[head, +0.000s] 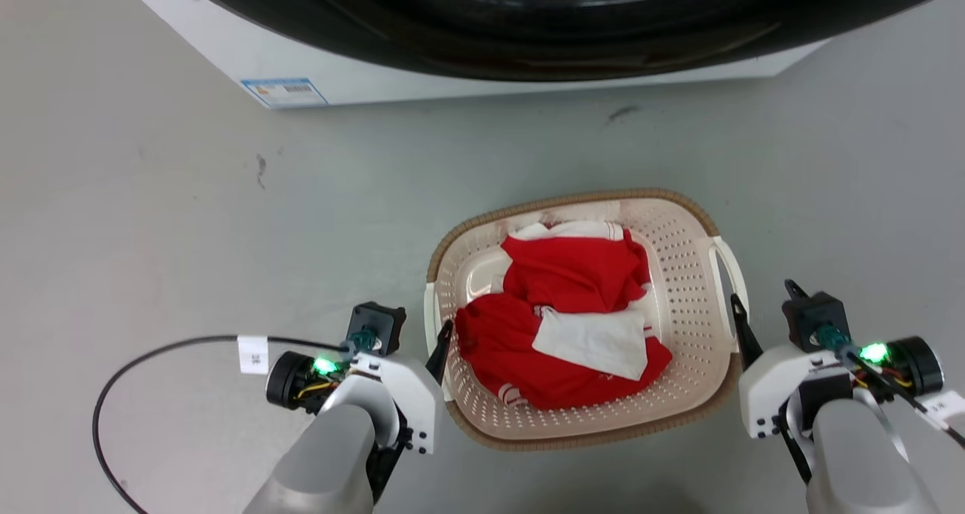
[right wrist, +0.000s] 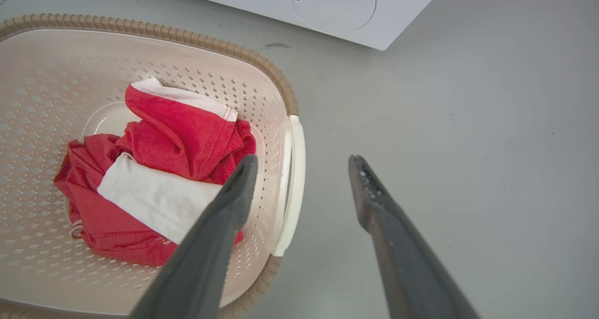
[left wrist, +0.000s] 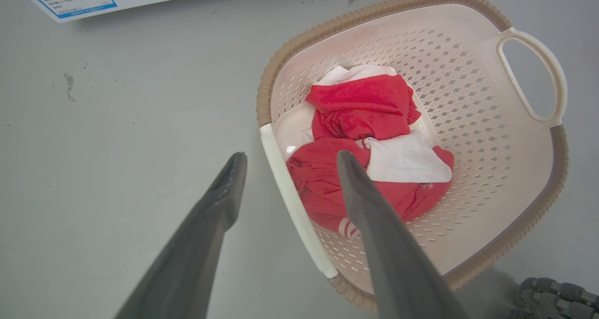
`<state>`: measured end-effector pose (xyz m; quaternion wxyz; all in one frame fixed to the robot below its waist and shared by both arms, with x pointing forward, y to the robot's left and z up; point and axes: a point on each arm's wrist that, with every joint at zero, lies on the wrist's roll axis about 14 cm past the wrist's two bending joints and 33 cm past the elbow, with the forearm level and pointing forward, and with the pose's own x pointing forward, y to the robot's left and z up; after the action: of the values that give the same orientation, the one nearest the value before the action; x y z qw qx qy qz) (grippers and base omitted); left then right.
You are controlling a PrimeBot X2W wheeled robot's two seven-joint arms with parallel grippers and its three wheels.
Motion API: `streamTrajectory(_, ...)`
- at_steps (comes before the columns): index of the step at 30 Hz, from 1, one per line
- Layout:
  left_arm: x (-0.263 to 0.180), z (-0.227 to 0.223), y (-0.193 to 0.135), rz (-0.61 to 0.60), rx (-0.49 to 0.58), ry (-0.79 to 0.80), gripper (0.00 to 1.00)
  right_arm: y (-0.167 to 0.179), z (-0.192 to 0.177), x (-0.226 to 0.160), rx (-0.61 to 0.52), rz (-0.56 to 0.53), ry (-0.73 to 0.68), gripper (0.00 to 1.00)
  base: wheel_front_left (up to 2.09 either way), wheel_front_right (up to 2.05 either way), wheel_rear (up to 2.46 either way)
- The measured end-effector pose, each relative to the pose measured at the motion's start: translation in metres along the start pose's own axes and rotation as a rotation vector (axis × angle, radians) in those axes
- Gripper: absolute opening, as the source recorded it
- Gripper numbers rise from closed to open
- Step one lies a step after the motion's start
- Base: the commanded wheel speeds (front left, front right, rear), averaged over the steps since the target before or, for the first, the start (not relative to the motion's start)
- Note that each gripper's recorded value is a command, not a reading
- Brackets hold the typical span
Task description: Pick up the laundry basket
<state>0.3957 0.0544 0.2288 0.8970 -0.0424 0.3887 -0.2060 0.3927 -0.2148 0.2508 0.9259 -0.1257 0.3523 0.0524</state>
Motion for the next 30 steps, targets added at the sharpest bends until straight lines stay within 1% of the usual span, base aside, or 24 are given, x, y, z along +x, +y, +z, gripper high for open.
streamTrajectory(6, 0.021, -0.02, 0.004, -0.022, -0.023, 0.105, 1.0, 0.004, -0.014, 0.025, -0.036, 0.032, 0.075, 1.0, 0.0, 0.0, 0.0)
streamTrajectory(15, 0.041, -0.048, 0.007, -0.048, -0.043, 0.218, 1.0, 0.003, -0.048, 0.045, -0.053, 0.051, 0.208, 1.0, 0.0, 0.0, 0.0)
streamTrajectory(21, 0.046, -0.065, 0.01, -0.051, -0.054, 0.275, 1.0, 0.008, -0.063, 0.055, -0.065, 0.076, 0.265, 1.0, 0.0, 0.0, 0.0)
streamTrajectory(30, 0.057, -0.078, 0.011, -0.066, -0.058, 0.312, 1.0, 0.019, -0.079, 0.066, -0.082, 0.112, 0.315, 1.0, 0.0, 0.0, 0.0)
